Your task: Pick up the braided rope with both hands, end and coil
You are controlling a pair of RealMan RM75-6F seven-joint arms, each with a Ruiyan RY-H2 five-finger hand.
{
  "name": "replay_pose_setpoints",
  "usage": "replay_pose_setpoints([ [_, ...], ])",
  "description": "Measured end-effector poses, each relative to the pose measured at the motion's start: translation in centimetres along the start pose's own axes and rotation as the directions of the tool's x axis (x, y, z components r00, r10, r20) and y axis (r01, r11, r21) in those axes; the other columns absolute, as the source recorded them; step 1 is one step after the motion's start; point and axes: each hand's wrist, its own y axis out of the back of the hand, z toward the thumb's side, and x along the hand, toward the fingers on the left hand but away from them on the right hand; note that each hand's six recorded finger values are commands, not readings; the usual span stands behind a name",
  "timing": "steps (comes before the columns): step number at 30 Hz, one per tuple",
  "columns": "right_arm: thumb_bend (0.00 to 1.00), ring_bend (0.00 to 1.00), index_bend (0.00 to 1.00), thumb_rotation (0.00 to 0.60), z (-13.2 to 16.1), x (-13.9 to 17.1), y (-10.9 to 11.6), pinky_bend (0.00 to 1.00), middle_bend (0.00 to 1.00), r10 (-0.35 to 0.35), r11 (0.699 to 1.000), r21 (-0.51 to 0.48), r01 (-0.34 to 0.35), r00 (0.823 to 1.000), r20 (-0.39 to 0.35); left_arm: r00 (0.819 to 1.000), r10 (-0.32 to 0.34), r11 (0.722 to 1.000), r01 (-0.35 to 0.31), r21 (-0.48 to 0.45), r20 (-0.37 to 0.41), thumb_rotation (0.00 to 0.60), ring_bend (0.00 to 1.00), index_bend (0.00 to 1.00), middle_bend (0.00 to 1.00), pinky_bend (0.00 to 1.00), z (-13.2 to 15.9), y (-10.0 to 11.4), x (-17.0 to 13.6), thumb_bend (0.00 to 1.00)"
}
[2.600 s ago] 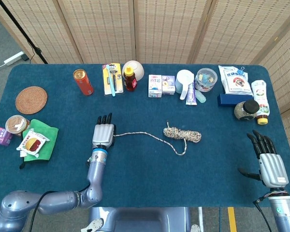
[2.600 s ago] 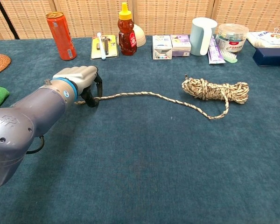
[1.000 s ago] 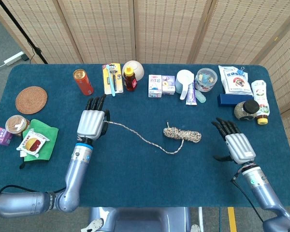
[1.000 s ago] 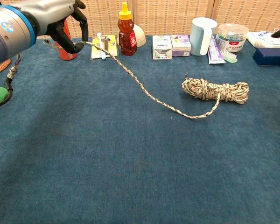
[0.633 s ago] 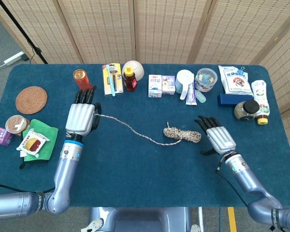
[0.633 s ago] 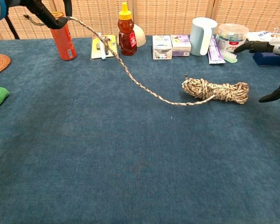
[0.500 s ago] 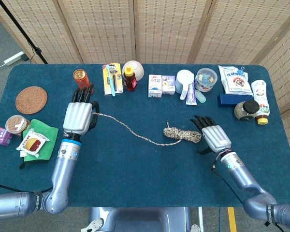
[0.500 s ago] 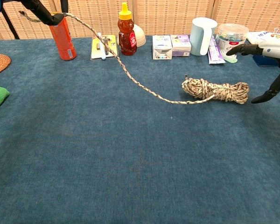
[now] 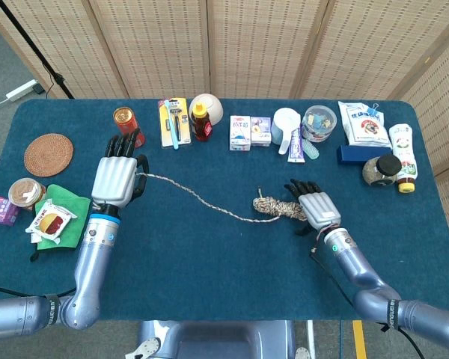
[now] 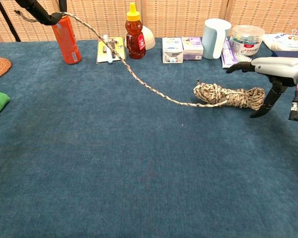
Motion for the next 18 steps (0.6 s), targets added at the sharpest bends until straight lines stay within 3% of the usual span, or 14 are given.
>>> replay_pose_setpoints([
  [12,0.0,0.0,0.17,0.6,0.1,-1.5,-1.1,0.18,0.1,-0.01,1.0,-0.007,0.011,0.999,0.054,1.0,-0.001,1.0,0.001,0.006,0.004,0.6,0.0,0.57,0.0,0.0,0.0,-0.4,0.0,0.44],
  [18,0.0,0.09,0.27,0.6,0.3,-2.2,-1.4,0.3,0.2,0.0,1.0,-0.025,0.002,0.998,0.06,1.0,0.006,1.0,-0.006,0.007,0.003,0.6,0.0,0.57,0.0,0.0,0.1,-0.1,-0.1,0.44],
])
